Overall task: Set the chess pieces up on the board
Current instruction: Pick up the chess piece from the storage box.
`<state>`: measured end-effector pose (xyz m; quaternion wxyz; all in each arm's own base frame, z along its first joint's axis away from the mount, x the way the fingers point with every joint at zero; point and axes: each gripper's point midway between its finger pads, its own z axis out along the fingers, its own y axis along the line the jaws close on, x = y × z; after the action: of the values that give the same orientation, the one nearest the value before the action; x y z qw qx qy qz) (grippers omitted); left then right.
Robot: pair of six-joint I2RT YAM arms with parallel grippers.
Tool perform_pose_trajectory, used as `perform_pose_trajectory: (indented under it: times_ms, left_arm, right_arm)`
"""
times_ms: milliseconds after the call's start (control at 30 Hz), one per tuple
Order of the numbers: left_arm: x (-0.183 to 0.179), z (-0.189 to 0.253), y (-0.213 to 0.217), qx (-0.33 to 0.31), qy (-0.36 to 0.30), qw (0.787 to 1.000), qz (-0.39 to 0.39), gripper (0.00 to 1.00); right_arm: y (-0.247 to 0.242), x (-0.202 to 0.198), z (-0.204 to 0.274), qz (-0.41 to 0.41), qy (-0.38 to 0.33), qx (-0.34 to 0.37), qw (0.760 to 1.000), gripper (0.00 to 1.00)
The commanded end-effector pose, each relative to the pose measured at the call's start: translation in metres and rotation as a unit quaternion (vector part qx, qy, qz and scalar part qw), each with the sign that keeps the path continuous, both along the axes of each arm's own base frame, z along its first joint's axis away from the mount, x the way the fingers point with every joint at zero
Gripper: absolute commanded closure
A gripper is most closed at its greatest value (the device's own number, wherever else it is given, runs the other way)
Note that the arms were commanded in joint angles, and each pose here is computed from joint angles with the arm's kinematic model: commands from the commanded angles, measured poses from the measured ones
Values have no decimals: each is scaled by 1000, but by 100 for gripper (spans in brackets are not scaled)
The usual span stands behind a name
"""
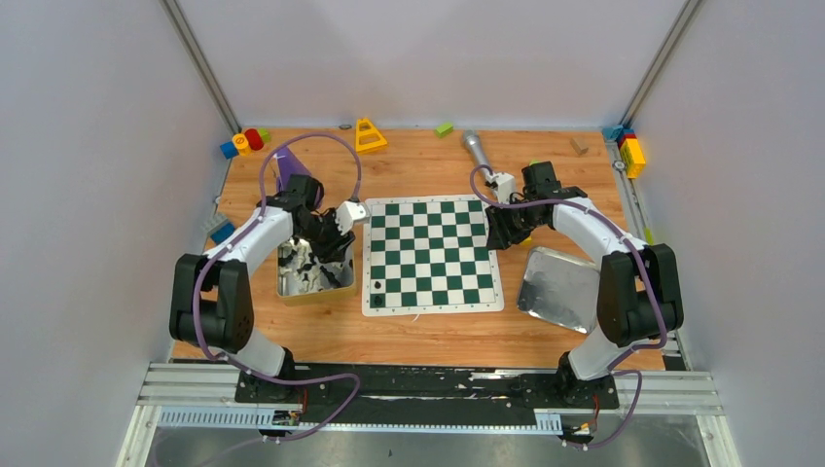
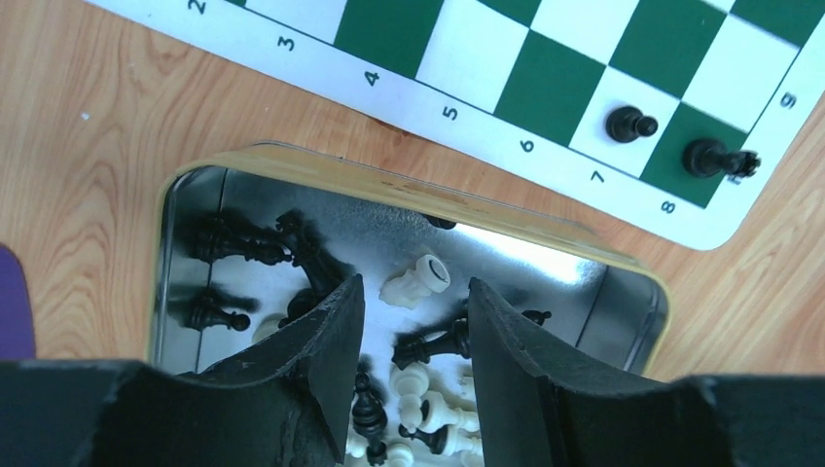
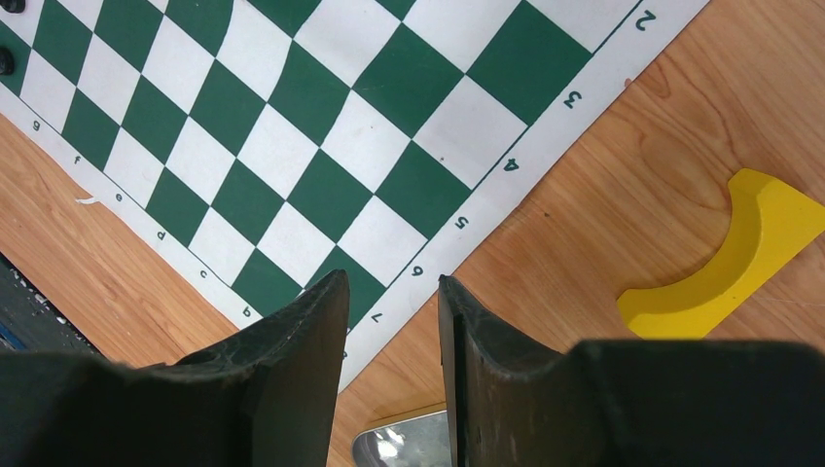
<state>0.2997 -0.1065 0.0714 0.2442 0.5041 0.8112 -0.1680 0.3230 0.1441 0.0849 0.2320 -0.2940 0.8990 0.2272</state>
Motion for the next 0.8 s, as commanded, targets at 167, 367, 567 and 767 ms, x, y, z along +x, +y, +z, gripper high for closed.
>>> perform_pose_trajectory:
  times_ms: [167, 367, 567, 767]
  left_arm:
    - [2, -12, -6, 5, -75, 986, -146, 49]
    - [-5, -17, -13, -11, -79, 979, -189, 49]
    - [-4, -17, -16, -11, -77, 977, -197, 49]
    - [-3, -21, -12, 17, -73, 977, -202, 49]
  right_arm:
    - [3, 8, 6, 6, -11, 5, 1000, 60]
    - [3, 8, 4, 7, -9, 3, 1000, 60]
    - [3, 7, 3, 7, -7, 2, 1000, 60]
    - [2, 7, 2, 8, -7, 1, 1000, 60]
